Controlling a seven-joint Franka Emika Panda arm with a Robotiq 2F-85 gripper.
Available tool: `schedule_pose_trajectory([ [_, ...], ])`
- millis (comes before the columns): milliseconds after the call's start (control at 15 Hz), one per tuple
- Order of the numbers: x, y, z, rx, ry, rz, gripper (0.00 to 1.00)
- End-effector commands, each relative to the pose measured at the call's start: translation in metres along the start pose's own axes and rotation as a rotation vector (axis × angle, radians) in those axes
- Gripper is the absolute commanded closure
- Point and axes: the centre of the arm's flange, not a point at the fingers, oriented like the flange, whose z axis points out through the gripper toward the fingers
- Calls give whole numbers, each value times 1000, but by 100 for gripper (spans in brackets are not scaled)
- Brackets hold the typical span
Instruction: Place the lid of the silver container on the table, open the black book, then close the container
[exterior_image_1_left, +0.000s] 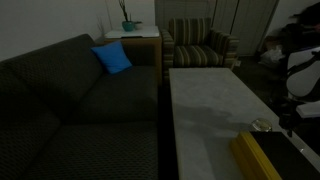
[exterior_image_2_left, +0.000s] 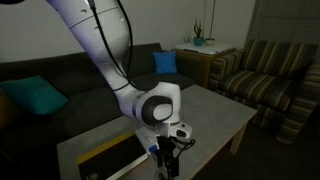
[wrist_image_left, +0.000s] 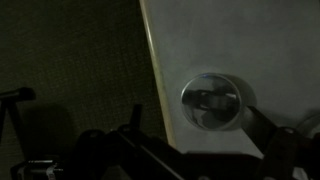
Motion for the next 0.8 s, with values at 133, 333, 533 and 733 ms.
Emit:
schedule_pose_trajectory([
  [133, -22, 9, -32, -70, -126, -125, 0],
  [333, -21, 10, -39, -71, -115, -170, 0],
  [533, -8, 3, -32, -74, -94, -156, 0],
  [733, -9, 3, -32, -75, -95, -163, 0],
])
